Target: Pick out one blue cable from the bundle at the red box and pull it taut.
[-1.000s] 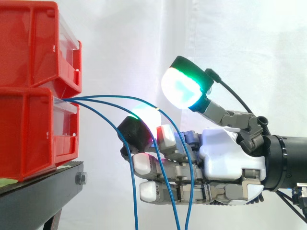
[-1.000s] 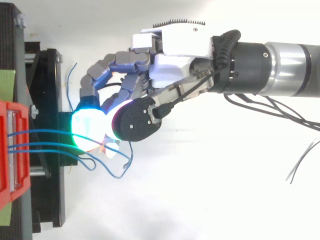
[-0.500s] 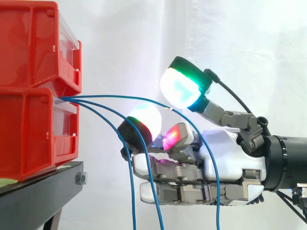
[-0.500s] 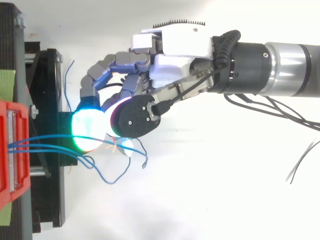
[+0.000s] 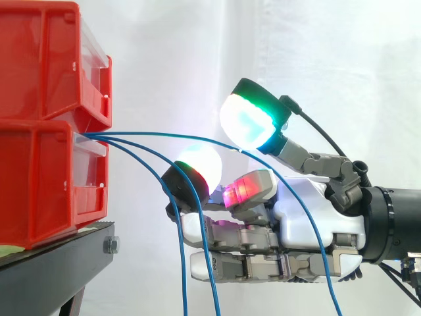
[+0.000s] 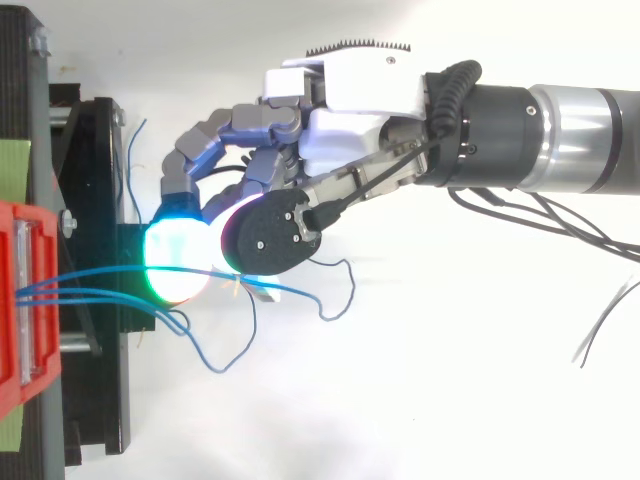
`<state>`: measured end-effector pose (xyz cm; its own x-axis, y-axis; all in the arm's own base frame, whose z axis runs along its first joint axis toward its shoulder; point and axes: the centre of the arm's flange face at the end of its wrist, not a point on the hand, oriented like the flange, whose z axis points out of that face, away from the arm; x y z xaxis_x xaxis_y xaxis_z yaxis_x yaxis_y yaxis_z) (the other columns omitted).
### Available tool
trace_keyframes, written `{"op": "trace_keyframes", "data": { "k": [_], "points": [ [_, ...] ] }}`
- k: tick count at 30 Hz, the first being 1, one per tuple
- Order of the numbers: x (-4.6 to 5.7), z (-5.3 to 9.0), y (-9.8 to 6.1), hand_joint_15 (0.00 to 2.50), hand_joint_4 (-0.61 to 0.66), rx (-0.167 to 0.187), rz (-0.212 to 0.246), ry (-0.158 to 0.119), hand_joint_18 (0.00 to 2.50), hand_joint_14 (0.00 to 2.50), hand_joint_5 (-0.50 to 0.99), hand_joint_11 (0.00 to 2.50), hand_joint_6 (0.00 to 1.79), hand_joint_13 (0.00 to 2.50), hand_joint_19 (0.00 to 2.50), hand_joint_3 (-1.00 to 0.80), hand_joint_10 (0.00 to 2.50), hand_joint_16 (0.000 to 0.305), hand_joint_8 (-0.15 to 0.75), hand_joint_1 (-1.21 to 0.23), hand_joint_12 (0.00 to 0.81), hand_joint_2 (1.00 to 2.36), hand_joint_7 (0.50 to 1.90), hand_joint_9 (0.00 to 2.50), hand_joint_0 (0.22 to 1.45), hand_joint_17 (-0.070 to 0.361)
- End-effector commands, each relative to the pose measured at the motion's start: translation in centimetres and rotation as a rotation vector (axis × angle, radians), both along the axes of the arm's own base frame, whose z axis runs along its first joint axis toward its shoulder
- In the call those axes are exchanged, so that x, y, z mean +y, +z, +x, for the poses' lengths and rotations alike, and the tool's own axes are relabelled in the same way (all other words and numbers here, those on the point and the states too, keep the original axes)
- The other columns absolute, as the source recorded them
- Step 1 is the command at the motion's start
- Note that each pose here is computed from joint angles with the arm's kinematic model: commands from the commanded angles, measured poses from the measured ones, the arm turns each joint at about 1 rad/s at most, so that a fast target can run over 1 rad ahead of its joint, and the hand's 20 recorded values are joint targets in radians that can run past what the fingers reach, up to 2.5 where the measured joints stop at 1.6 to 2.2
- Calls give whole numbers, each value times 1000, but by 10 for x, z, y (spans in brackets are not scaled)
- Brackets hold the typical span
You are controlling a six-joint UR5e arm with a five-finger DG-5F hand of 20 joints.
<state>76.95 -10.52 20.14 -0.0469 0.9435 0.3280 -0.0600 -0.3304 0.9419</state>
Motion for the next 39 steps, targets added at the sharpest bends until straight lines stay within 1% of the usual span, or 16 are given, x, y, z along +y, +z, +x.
{"op": "trace_keyframes", "data": {
  "k": [1, 11, 13, 18, 19, 20, 21, 22, 23, 24, 27, 31, 34, 39],
  "points": [
    [0, 0, 0, 373, 144, 0, -1, 0, 385, 15, -280, 1166, 817, 712, 476, -500, 22, 11, 275, -649, 175, 1000, 795, 1176, 509, 25],
    [0, 0, -1, 391, 138, 2, -1, 0, 379, 14, -278, 1238, 815, 708, 477, -500, 20, 10, 262, -639, 161, 1000, 796, 1200, 522, 22],
    [0, 0, -1, 392, 132, 2, -1, 0, 376, 14, -278, 1330, 816, 704, 486, -500, 16, 9, 247, -637, 158, 1000, 795, 1225, 524, 21],
    [0, 0, -1, 396, 124, 2, -1, 0, 371, 15, -279, 1405, 815, 700, 487, -500, 13, 9, 239, -633, 155, 1000, 815, 1239, 526, 20],
    [0, 0, -1, 400, 123, 2, -1, 0, 371, 14, -279, 1486, 815, 701, 486, -500, 9, 9, 231, -633, 152, 1000, 816, 1255, 527, 20],
    [0, 0, -1, 400, 125, 2, -1, 0, 371, 16, -279, 1498, 815, 700, 487, -500, 8, 9, 235, -633, 152, 1000, 821, 1256, 526, 20],
    [0, 0, -1, 411, 121, 2, -1, 0, 370, 14, -279, 1621, 817, 701, 487, -500, 2, 9, 216, -633, 150, 1000, 818, 1280, 527, 20],
    [0, -1, -1, 411, 122, 3, -1, 0, 370, 15, -280, 1669, 816, 702, 488, -500, 14, 9, 216, -633, 146, 1000, 831, 1287, 527, 20],
    [0, -1, -1, 412, 118, 5, -1, 0, 369, 15, -280, 1669, 817, 703, 488, -500, 39, 9, 214, -633, 144, 1000, 826, 1283, 528, 19],
    [0, -2, -3, 418, 117, 18, -2, 0, 370, 14, -281, 1652, 818, 706, 480, -500, 106, 9, 214, -636, 145, 1000, 822, 1276, 529, 19],
    [0, -2, -3, 425, 113, 20, -2, 0, 382, 16, -281, 1621, 821, 716, 480, -500, 171, 8, 213, -651, 142, 1000, 815, 1276, 534, 18],
    [0, -2, -3, 427, 103, 20, -2, 0, 405, 16, -279, 1637, 822, 724, 483, -500, 163, 8, 202, -674, 137, 1000, 811, 1286, 561, 17],
    [0, -2, -3, 428, 98, 18, -2, -2, 408, 15, -275, 1667, 820, 736, 482, -412, 147, 7, 204, -672, 130, 1008, 811, 1291, 593, 16],
    [0, -2, -3, 432, 93, 20, -2, -2, 407, 15, -271, 1668, 819, 732, 486, -389, 136, 7, 198, -670, 130, 1010, 812, 1300, 605, 16]
  ]
}}
